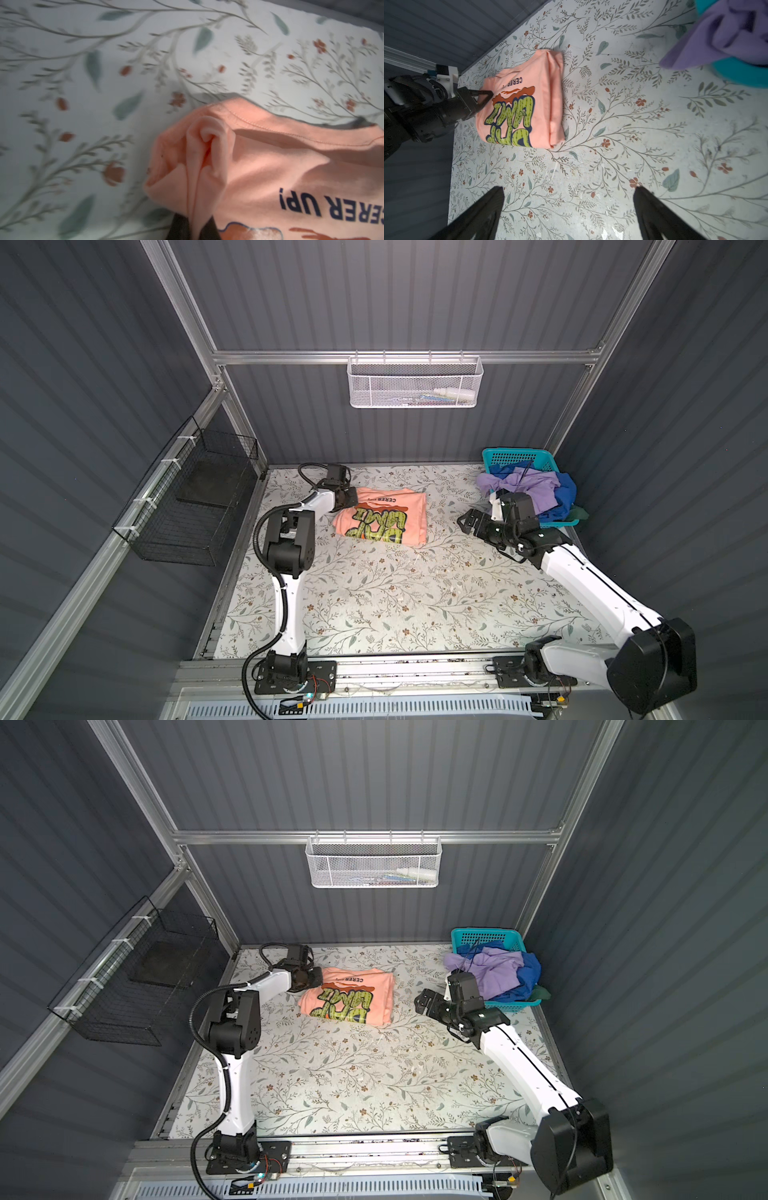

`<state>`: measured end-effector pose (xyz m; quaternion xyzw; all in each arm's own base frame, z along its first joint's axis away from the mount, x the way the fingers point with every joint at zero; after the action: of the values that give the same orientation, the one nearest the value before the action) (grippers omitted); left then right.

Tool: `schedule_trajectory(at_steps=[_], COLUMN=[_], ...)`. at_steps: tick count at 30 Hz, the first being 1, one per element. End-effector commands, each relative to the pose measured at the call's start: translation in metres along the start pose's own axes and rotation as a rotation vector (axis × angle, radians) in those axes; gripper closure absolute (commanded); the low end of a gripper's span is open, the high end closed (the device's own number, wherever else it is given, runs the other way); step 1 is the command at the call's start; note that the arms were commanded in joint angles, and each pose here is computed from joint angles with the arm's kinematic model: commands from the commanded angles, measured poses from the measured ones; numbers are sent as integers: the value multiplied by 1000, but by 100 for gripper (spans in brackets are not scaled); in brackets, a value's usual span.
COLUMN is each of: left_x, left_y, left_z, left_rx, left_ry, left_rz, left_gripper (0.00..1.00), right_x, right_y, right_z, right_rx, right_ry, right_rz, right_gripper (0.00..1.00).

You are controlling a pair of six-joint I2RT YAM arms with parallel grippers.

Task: Fold and stack the t-shirts
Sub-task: 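Drag the folded peach shirt with the left gripper to the far table corner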

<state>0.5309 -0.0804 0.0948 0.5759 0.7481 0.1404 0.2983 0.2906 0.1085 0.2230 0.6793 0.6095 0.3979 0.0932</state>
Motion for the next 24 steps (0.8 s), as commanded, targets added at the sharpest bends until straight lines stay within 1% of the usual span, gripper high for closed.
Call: schedule_trajectory(at_steps=[1, 3, 7, 8, 9, 14, 17, 19, 24], left_x=[46, 61, 83, 88, 93, 117, 123, 126, 141], left_y=[25, 38, 67, 74, 79, 104, 118, 123, 136], left_z=[-5, -3, 4, 5, 7, 14, 13, 12, -7], left_rx=[-63, -79, -62, -63, -60, -57, -73, -92, -155], left_ry=[96, 108, 99, 113, 126, 188, 227, 269, 449], left_rz=[10, 35, 69, 79, 94, 127, 158, 181, 201], left_gripper=[100, 100, 100, 100, 100, 100, 100, 100, 100], right_x=[-8, -12, -20, -18, -19, -25, -26, -26, -24], right_y=[-4, -9, -18, -16, -16, -21, -24, -25, -24], right_z=[-5, -6, -2, -10, -11, -11, -7, -4, 1], right_rx=[-51, -47, -21, -46, -45, -43, -38, -32, -28], right_ry=[-41, -62, -95, -86, -93, -123, -115, -110, -92], right_rz=[-38, -47, -70, -81, -86, -100, -96, -90, -82], right_gripper=[1, 1, 1, 1, 1, 1, 1, 1, 1])
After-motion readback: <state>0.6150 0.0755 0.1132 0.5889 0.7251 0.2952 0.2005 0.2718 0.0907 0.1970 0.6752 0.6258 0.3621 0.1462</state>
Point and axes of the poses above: each gripper's point midway between its finger pads, its own z axis out along the fingers, its own x axis along the line the jaws close on, y = z × x, the point moved 6 cm from there along -z, back along the fingers, and after that the axes turned 9 degrees about -z, right-handed, at the moved point
